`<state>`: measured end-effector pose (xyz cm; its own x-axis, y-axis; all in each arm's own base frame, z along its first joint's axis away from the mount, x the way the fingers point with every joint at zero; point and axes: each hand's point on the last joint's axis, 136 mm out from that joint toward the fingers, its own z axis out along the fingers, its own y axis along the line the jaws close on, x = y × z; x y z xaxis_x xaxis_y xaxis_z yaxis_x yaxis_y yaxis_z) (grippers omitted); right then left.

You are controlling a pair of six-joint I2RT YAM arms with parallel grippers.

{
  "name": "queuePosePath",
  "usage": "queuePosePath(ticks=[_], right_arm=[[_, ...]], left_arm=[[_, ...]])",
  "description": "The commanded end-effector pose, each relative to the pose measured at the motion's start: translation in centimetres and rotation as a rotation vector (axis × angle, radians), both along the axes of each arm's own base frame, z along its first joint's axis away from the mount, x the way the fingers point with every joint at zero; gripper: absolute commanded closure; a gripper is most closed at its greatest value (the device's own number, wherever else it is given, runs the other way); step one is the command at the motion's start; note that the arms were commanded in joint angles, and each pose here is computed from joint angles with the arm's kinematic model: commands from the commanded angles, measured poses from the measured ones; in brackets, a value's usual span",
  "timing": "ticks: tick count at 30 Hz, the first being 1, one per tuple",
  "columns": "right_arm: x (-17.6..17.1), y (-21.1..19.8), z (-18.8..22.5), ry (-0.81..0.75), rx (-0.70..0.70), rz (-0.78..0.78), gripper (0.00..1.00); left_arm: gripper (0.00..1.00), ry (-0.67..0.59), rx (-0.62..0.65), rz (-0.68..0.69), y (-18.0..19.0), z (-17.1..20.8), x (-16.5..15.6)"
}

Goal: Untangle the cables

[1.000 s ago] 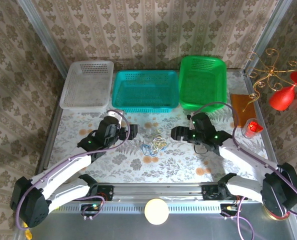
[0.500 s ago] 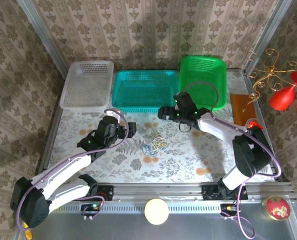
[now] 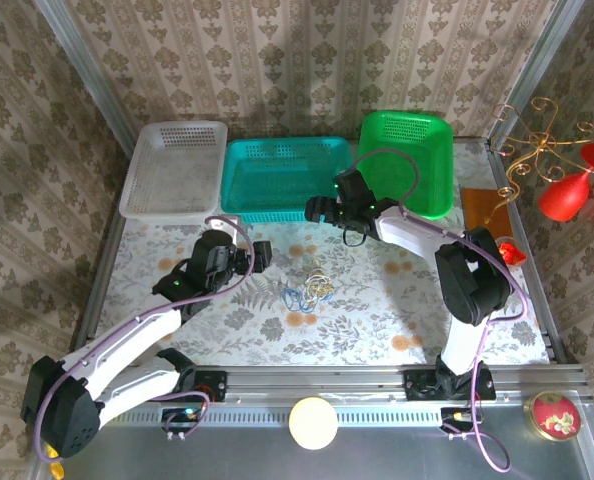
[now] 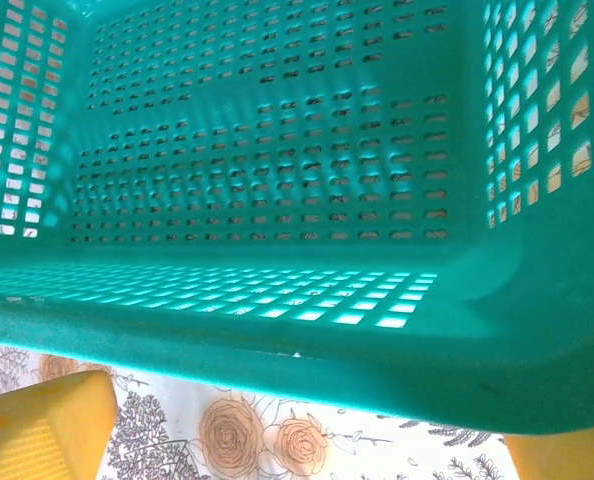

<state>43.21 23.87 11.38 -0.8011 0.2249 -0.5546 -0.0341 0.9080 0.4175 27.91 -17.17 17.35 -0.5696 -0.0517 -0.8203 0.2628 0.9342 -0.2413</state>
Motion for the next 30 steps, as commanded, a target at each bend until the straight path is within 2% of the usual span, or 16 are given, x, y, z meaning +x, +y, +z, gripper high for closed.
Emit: queuePosePath(ticks=[1, 7, 13, 17, 23, 30], right_arm=[[-0.3, 1.0, 1.4, -0.013, 0.04, 0.038, 0.03], [-5.3, -0.6, 4.3, -0.03, 0.055, 0.092, 0.05], [-11.9, -2.0, 4.9, 0.0, 0.043, 0.148, 0.1], [-15.3, -1.3, 4.0, 0.022, -0.018, 0.207, 0.14], [-16.8, 2.0, 2.3, 0.047, -0.064, 0.288, 0.21], [-15.3, 4.6, 1.2, 0.067, -0.033, 0.304, 0.33]], left_arm=[[0.0, -0.015, -0.051, 0.004, -0.1, 0.8, 0.2], [0.0, 0.012, -0.075, -0.036, -0.7, 0.6, -0.3], [0.0, 0.098, -0.1, -0.106, -1.8, -0.5, -1.5], [0.0, 0.164, -0.106, -0.12, -2.0, -1.7, -2.2], [0.0, 0.212, -0.11, -0.092, -1.8, -3.3, -2.4], [0.0, 0.219, -0.093, -0.08, -1.5, -3.5, -2.6]])
